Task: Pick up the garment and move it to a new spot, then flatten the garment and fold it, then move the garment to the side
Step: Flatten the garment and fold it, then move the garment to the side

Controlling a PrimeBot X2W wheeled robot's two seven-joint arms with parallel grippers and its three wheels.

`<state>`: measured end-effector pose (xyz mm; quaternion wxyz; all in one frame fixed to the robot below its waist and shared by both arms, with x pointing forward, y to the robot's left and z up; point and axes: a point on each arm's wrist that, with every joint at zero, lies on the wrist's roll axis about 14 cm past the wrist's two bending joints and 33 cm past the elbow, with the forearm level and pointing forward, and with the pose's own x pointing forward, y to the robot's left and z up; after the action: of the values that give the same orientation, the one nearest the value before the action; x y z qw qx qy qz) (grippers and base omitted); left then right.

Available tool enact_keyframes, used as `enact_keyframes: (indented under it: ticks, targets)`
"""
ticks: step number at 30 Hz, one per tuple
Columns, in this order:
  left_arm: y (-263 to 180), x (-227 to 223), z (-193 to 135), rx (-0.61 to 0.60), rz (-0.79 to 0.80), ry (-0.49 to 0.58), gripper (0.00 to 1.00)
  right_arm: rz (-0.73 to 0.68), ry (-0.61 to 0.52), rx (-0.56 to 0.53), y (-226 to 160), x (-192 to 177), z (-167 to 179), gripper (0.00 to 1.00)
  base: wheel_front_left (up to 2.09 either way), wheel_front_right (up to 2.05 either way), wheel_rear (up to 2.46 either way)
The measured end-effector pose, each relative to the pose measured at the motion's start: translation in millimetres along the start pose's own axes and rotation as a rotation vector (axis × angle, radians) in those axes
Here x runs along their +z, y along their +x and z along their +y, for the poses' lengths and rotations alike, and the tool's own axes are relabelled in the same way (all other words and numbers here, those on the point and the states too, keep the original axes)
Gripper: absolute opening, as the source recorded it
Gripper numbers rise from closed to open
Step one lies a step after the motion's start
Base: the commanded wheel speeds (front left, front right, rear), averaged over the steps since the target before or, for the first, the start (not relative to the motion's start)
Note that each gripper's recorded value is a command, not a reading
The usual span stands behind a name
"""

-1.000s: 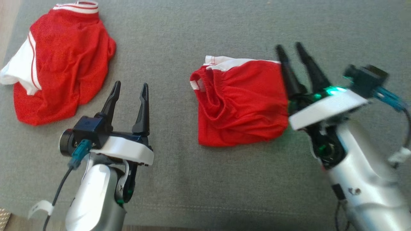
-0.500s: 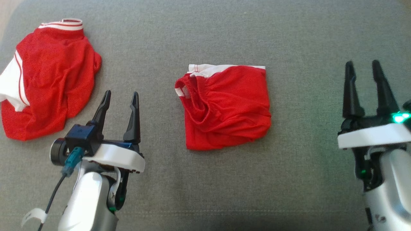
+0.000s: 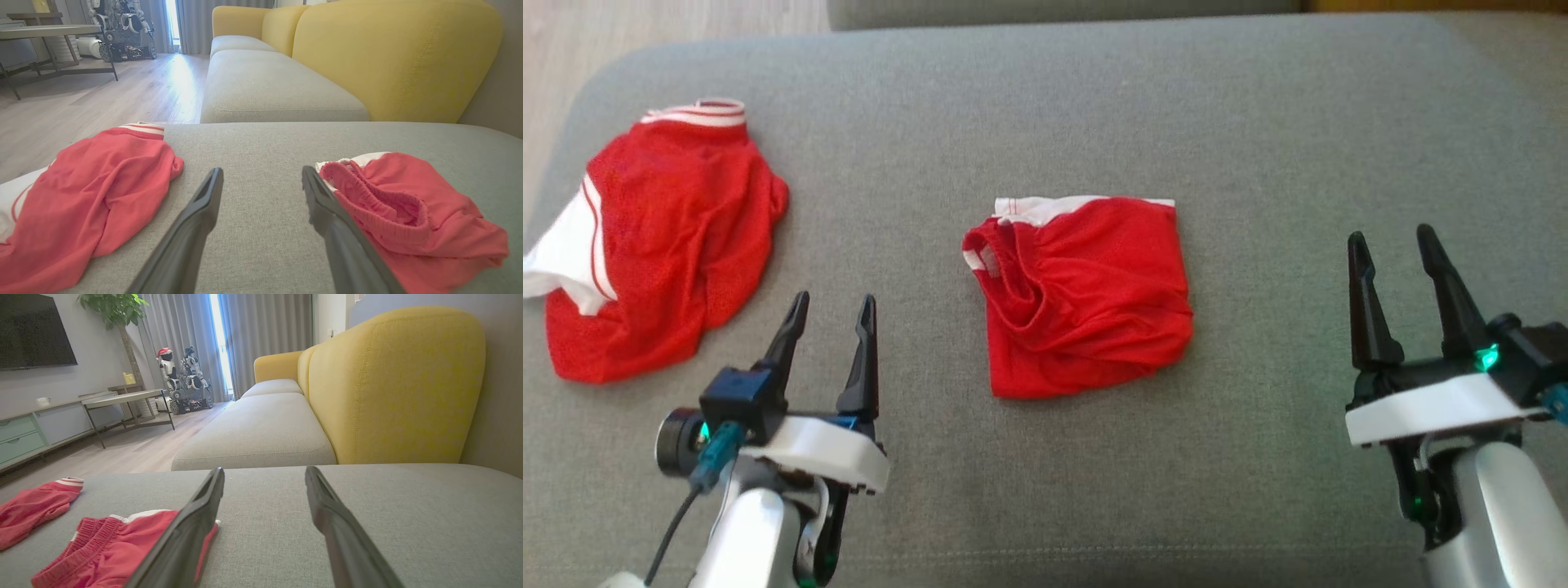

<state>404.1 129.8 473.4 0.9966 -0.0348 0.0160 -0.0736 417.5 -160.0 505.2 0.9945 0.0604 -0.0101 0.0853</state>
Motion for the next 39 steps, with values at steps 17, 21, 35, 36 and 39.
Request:
enact_keyframes:
  ticks: [17, 21, 35, 36, 39]
  targets:
    - [-32, 6, 7, 0.017, 0.010, 0.009, 1.00, 0.027, -0.011, -0.008, -36, 3, 9, 1.00, 0.00, 0.00, 0.00]
    - [-32, 7, 6, 0.014, 0.012, 0.012, 1.00, 0.029, -0.018, -0.008, -38, 3, 9, 1.00, 0.00, 0.00, 0.00]
    - [-32, 3, 3, 0.008, 0.027, 0.008, 1.00, 0.055, -0.026, -0.012, -37, 0, 10, 1.00, 0.00, 0.00, 0.00]
    - [-32, 3, 3, 0.008, 0.028, 0.008, 1.00, 0.055, -0.026, -0.012, -37, -1, 10, 1.00, 0.00, 0.00, 0.00]
    - [-32, 2, 4, 0.008, 0.029, 0.008, 1.00, 0.057, -0.026, -0.013, -36, -1, 9, 1.00, 0.00, 0.00, 0.00]
